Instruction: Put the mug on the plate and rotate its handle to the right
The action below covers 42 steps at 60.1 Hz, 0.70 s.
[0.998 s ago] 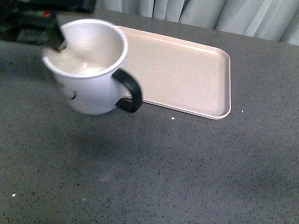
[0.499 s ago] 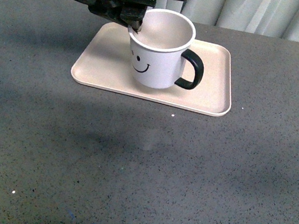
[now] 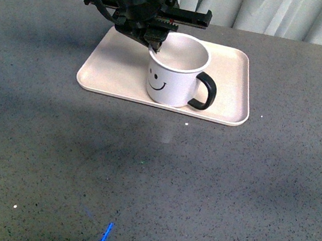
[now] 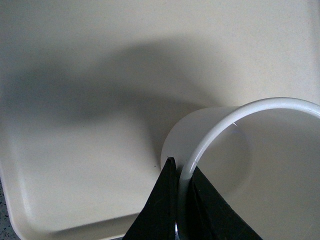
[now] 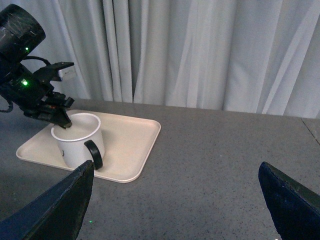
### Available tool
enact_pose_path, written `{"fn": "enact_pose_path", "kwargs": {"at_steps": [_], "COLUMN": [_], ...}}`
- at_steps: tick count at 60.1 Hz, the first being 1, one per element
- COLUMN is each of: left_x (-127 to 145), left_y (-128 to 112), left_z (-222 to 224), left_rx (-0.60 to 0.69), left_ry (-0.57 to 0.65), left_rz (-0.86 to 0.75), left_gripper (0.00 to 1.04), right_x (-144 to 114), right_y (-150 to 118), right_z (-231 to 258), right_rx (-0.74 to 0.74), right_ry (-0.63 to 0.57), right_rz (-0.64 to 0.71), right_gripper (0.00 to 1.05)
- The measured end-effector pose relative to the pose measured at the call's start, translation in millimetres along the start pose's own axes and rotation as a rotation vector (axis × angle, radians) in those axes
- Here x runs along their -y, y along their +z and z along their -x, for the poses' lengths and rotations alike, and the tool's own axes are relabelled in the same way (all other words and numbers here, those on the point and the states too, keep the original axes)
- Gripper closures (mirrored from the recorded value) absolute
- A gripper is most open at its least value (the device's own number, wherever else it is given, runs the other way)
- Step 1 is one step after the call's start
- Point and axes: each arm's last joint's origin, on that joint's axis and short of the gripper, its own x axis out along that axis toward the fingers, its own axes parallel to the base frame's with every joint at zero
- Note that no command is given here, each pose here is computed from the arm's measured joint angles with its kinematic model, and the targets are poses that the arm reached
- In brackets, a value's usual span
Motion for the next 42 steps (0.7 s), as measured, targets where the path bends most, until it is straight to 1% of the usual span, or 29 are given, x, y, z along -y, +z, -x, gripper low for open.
{"fn": "enact_pose_path", "kwargs": {"at_steps": [10, 12, 22, 24, 27, 29, 33, 36, 40, 42], "left_x": [0.0, 0.4, 1.8, 1.4, -0.4, -1.4, -7.0, -11.2, -22.8, -27.7], "left_y": [0.5, 0.5, 1.0, 1.0, 0.7, -0.3, -0.1, 0.5, -1.9, -6.5], "left_z": [-3.9, -3.9, -2.9, -1.7, 3.3, 5.3, 22.8, 36.2, 78.5, 96.9], "left_rx": [-0.007, -0.007, 0.007, 0.013, 0.030, 0.041, 0.120, 0.172, 0.323, 0.389], "left_ry": [-0.004, -0.009, -0.030, -0.030, -0.033, -0.033, -0.024, -0.030, -0.057, -0.061], "left_rz": [-0.004, -0.007, -0.035, -0.038, -0.042, -0.043, -0.052, -0.049, -0.036, -0.027], "left_gripper": [1.02, 0.98, 0.64, 0.60, 0.51, 0.48, 0.34, 0.26, 0.09, 0.08], "right_x": [0.0, 0.0, 0.0, 0.0, 0.0, 0.0, 0.0, 0.0, 0.0, 0.0], "right_y": [0.0, 0.0, 0.0, 0.0, 0.0, 0.0, 0.0, 0.0, 0.0, 0.0], "right_z": [0.0, 0.0, 0.0, 0.0, 0.0, 0.0, 0.0, 0.0, 0.0, 0.0], "right_rx": [0.000, 0.000, 0.000, 0.000, 0.000, 0.000, 0.000, 0.000, 0.000, 0.000], "right_ry": [0.000, 0.000, 0.000, 0.000, 0.000, 0.000, 0.000, 0.000, 0.000, 0.000], "right_rz": [0.000, 0.000, 0.000, 0.000, 0.000, 0.000, 0.000, 0.000, 0.000, 0.000], "right_gripper": [0.09, 0.09, 0.09, 0.09, 0.09, 0.09, 0.09, 0.09, 0.09, 0.09]}}
